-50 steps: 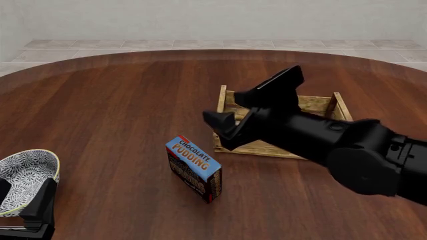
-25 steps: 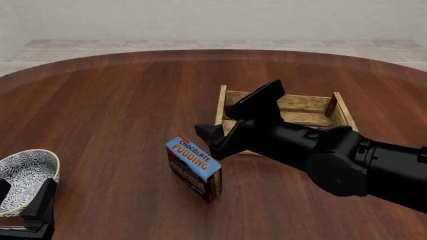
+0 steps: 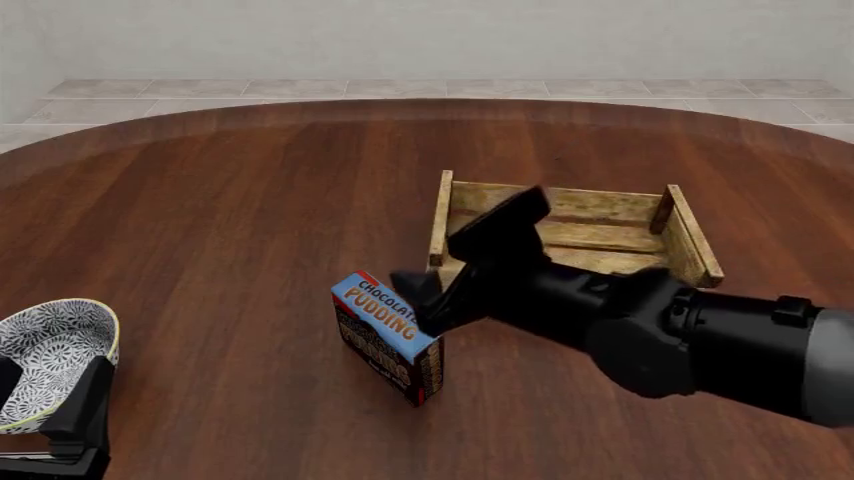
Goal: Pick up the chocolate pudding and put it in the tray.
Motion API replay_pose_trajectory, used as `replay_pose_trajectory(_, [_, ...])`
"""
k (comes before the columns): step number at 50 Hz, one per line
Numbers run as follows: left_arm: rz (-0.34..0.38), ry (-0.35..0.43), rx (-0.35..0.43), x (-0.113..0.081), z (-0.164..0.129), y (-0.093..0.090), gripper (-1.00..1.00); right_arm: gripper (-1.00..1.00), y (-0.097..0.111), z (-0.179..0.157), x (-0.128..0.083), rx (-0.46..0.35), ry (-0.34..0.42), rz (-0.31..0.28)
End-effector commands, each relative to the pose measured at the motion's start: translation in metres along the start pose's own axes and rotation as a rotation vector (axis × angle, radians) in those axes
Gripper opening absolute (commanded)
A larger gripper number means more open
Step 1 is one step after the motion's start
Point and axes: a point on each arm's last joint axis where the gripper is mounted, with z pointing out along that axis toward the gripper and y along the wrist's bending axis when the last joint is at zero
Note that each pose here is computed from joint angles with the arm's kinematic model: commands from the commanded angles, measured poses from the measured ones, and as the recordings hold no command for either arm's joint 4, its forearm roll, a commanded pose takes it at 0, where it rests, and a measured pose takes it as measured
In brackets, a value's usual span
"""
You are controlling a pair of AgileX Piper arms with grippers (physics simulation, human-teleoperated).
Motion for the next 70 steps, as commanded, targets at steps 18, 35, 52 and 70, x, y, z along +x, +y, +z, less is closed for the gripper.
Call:
replay_pose_trajectory(18, [0.003, 0.006, 0.004, 0.000, 0.000, 0.000, 1.00, 1.00, 0.002, 0.018, 0.023, -0.006, 0.052, 0.016])
replay_pose_trajectory(35, [0.002, 0.010, 0.008, 0.001, 0.000, 0.000, 1.00, 1.00, 0.003, 0.025, 0.031, -0.007, 0.071, 0.021])
replay_pose_trajectory(52, [0.002, 0.013, 0.009, 0.001, 0.000, 0.000, 1.00, 1.00, 0.004, 0.035, 0.039, -0.012, 0.091, 0.021])
replay_pose_trajectory(70, [0.005, 0.012, 0.002, 0.001, 0.000, 0.000, 1.00, 1.00, 0.004, 0.040, 0.049, -0.009, 0.107, 0.035])
